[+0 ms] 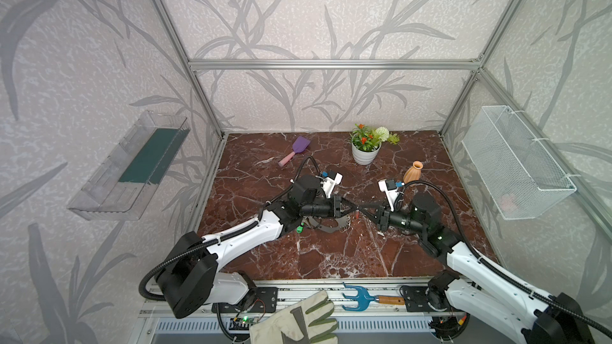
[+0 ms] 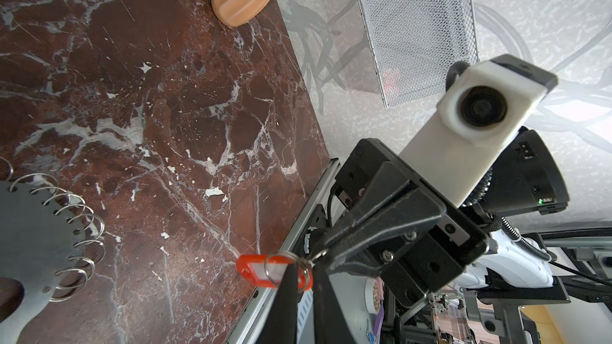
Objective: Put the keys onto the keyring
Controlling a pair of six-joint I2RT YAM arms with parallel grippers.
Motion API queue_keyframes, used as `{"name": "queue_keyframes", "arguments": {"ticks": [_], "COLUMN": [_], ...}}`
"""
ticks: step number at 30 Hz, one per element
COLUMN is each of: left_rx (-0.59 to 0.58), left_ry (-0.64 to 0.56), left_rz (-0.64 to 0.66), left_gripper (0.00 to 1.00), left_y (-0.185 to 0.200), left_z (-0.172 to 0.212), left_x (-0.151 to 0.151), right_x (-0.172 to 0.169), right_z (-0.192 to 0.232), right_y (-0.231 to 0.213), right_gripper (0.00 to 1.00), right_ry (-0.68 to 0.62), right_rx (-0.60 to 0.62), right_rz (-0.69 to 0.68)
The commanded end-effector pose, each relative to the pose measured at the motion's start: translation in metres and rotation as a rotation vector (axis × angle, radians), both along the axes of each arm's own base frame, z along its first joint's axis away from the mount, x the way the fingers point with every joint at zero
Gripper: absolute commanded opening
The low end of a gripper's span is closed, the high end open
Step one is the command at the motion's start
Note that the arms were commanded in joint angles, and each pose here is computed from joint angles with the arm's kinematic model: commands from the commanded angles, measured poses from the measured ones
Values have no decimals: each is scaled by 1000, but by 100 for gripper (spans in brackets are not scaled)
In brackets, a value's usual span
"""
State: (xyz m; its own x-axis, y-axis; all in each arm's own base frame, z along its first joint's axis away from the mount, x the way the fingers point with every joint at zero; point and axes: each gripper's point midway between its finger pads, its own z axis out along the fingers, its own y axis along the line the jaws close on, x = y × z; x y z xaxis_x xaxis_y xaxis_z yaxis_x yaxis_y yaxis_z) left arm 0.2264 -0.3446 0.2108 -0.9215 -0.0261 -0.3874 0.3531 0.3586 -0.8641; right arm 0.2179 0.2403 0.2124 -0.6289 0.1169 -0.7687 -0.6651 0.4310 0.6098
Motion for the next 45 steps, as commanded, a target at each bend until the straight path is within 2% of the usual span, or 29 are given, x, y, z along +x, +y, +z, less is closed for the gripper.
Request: {"name": "queue_keyframes", "arguments": {"ticks": [1, 8, 11, 12, 14, 15, 16, 19, 24, 27, 29, 31, 36, 38, 42, 45], "left_rx": [-15, -30, -61, -77, -107, -111, -110, -119, -107, 65, 180, 249, 280, 316, 393, 417], "left_ry": [-18, -20, -17, -14, -12, -13, -17, -4, -6, -113, -228, -364, -734, -823, -982, -1065], "left_rz": [1, 18, 57, 72, 84, 80, 79, 93, 65, 58, 63, 116, 285, 305, 245, 307], "left_gripper": [12, 6, 13, 12, 2, 2, 4, 23, 37, 47, 48, 48, 47, 46, 48, 48], "left_y": [-6, -4, 7, 11, 16, 17, 18, 22, 24, 31, 34, 40, 57, 61, 47, 44], "left_z": [9, 12, 14, 14, 15, 16, 16, 13, -4, -35, -47, -51, -40, -40, -38, -33], "left_x": [5, 7, 12, 13, 14, 13, 12, 12, 5, -2, -8, -5, 1, 2, -4, -1], "right_x": [-4, -2, -3, -3, -2, -2, -2, -2, 1, 2, 3, 3, 2, 2, 2, 2], "right_z": [8, 6, 7, 8, 7, 7, 7, 12, 17, 19, 20, 21, 23, 24, 24, 23], "right_y": [1, 0, 1, 1, 1, 2, 3, 3, 6, 8, 8, 9, 9, 9, 10, 11], "right_gripper": [0, 0, 0, 0, 0, 0, 0, 0, 0, 0, 0, 0, 0, 0, 0, 0], "right_ry": [-39, -40, -45, -46, -44, -42, -41, -50, -47, -45, -42, -38, -32, -31, -25, -21], "right_rx": [17, 13, 21, 22, 21, 20, 22, 34, 52, 62, 62, 62, 59, 60, 63, 66], "right_rz": [12, 4, 8, 8, 9, 11, 15, 17, 24, 27, 27, 33, 34, 36, 42, 45]}}
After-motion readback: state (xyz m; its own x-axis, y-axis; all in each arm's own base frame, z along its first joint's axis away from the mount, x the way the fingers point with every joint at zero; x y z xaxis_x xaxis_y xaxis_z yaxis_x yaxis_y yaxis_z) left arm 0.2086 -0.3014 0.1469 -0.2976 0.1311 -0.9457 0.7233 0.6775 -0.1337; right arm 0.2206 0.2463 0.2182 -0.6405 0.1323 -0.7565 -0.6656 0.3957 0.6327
